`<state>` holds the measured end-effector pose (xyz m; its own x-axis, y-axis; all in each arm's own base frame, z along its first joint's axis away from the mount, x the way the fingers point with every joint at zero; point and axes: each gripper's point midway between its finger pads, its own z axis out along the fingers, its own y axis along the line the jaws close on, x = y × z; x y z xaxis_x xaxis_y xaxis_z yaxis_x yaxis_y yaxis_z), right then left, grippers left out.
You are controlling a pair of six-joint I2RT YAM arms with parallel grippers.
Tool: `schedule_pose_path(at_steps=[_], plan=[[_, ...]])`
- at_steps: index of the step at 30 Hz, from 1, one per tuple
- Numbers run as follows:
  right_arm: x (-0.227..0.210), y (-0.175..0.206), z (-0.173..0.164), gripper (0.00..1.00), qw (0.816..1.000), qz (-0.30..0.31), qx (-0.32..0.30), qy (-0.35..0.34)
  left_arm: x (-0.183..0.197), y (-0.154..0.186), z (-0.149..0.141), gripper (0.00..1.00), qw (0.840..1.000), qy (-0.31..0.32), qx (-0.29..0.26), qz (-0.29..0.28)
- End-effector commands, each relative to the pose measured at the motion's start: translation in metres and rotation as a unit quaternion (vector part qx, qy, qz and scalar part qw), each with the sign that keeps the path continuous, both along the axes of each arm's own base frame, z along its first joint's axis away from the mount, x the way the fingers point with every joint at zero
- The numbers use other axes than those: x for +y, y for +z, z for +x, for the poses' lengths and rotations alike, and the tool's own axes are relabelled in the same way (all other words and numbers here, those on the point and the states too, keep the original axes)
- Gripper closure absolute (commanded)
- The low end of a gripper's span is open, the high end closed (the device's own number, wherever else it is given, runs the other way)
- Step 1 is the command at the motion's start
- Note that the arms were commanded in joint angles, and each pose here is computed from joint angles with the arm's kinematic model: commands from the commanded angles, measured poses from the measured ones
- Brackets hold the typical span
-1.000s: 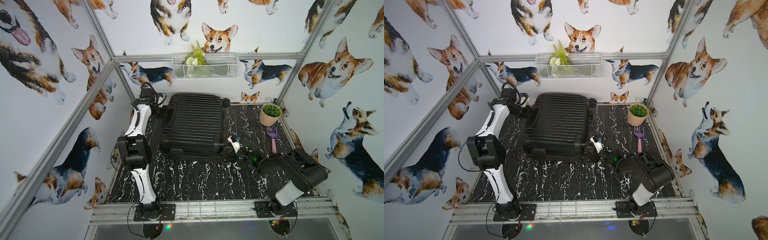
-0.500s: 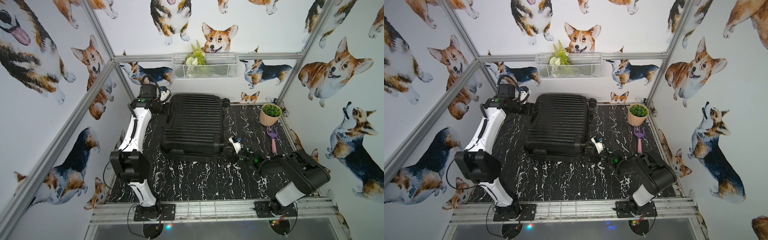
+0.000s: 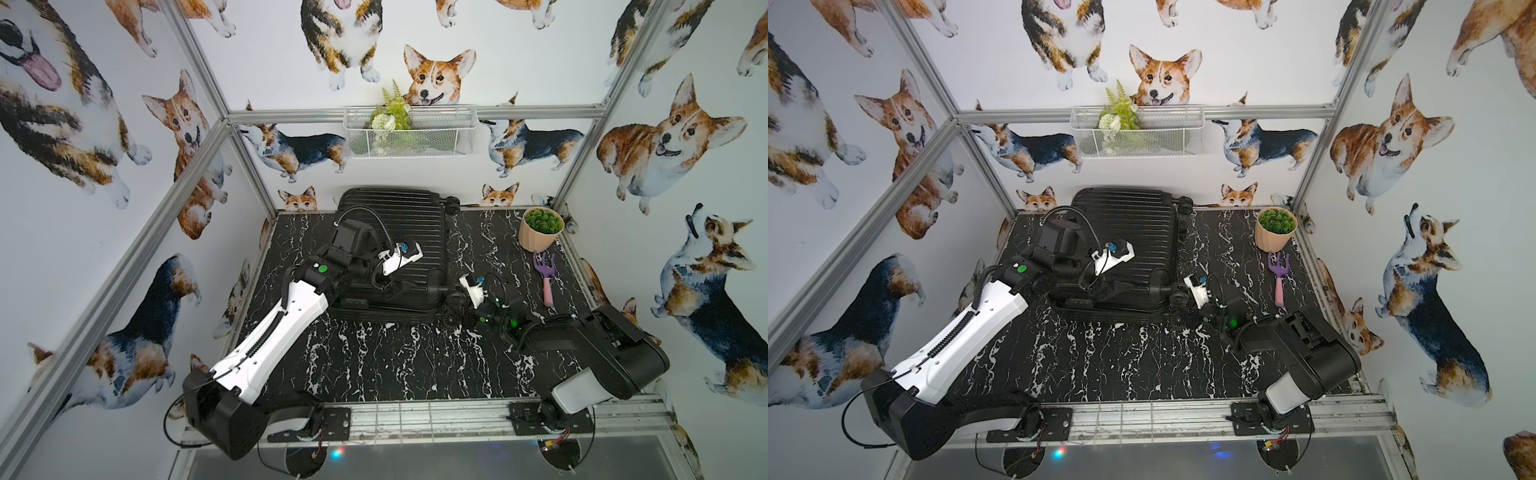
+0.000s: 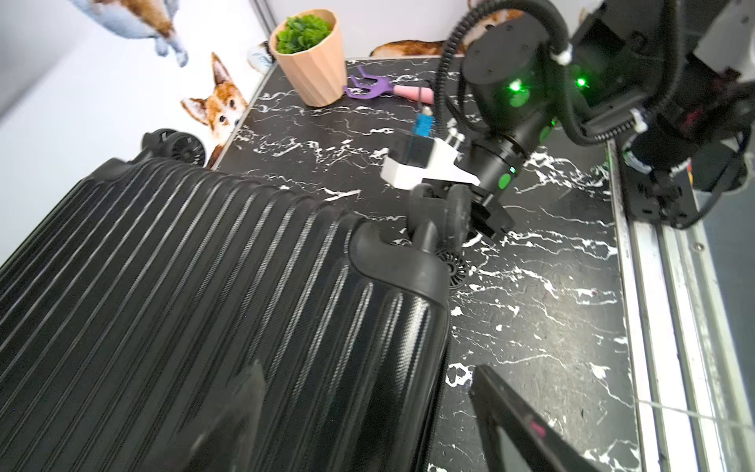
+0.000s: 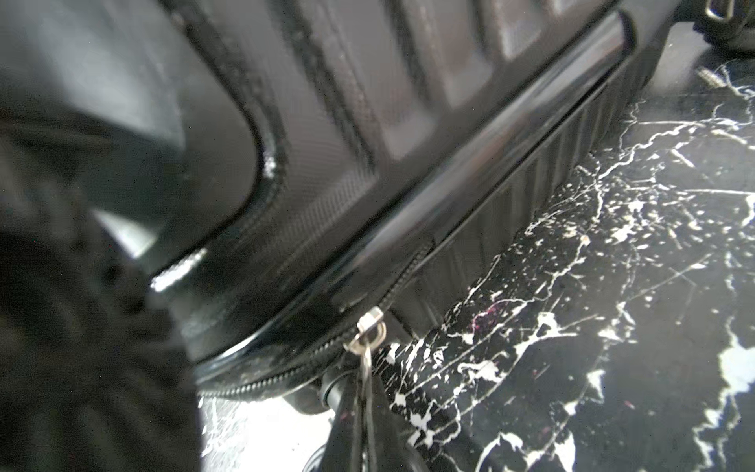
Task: Close the suitcase zippers
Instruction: Zip the zipper on the suitcase.
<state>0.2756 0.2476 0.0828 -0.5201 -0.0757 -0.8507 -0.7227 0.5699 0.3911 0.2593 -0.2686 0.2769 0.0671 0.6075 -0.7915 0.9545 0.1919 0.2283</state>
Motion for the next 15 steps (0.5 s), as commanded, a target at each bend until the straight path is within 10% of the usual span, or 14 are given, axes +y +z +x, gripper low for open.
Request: schedule_pose_path(at_steps=[1, 15], plan=[[-0.001, -0.002, -0.008, 1.00, 1.000, 0.002, 0.022, 0.007, -0.016, -0.012, -0.005, 0.16, 0.998, -0.042, -0.052, 0.023], [0.002, 0.004, -0.023, 1.00, 0.995, 0.044, 0.088, 0.013, -0.033, -0.055, 0.041, 0.18, 0.985, 0.050, -0.153, 0.062]])
